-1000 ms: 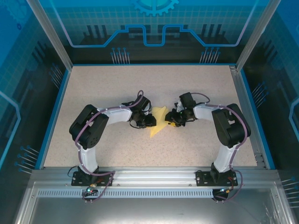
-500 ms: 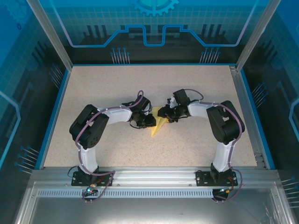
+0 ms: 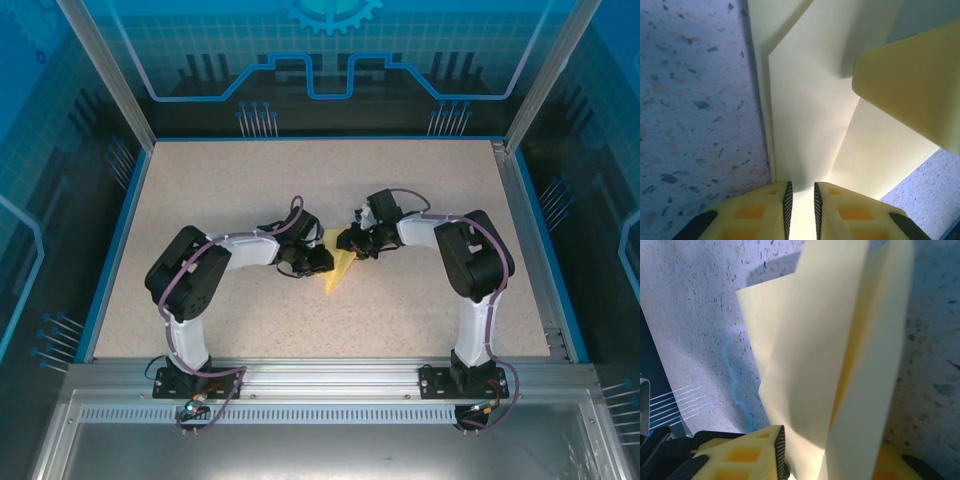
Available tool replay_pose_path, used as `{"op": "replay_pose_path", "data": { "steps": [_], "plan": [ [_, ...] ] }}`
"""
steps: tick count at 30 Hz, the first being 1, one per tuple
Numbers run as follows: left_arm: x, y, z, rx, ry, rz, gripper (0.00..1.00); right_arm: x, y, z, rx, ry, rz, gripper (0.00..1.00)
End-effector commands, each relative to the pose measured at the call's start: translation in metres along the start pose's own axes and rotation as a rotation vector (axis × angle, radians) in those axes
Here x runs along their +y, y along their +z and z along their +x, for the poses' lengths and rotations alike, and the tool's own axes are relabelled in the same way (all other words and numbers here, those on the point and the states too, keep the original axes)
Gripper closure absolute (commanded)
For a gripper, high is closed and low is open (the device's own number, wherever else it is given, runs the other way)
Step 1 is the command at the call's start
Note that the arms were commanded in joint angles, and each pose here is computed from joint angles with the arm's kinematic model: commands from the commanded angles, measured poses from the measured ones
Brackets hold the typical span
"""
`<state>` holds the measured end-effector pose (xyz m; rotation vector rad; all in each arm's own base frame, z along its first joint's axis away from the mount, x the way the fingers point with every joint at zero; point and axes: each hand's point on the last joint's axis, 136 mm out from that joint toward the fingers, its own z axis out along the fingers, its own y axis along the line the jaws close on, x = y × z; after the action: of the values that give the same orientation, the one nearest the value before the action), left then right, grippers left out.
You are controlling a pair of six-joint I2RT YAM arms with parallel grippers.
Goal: Fold a paper plane with a square sheet of paper (pick it up from the middle)
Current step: Turn over the paper at the center of the table.
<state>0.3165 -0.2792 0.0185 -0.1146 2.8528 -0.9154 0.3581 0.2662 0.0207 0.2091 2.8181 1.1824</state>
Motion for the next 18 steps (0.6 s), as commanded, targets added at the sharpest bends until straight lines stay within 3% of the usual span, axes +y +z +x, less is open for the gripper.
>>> {"op": "replay_pose_path", "data": {
  "steps": [1,9,14,18],
  "plan": [
    [-0.001,-0.009,0.004,-0.003,-0.023,0.024,0.77,0.007,0.007,-0.002,0.011,-0.050,-0.026,0.77],
    [-0.007,-0.040,-0.005,-0.143,-0.029,0.083,0.76,0.025,-0.008,-0.005,0.002,-0.177,-0.037,0.96],
    [0.001,-0.072,-0.012,-0.275,-0.036,0.056,0.73,0.029,-0.038,-0.006,-0.022,-0.289,0.093,0.99],
    [0.014,-0.098,-0.014,-0.369,-0.042,-0.008,0.71,0.023,-0.074,-0.011,-0.075,-0.375,0.286,0.98]
  ]
}}
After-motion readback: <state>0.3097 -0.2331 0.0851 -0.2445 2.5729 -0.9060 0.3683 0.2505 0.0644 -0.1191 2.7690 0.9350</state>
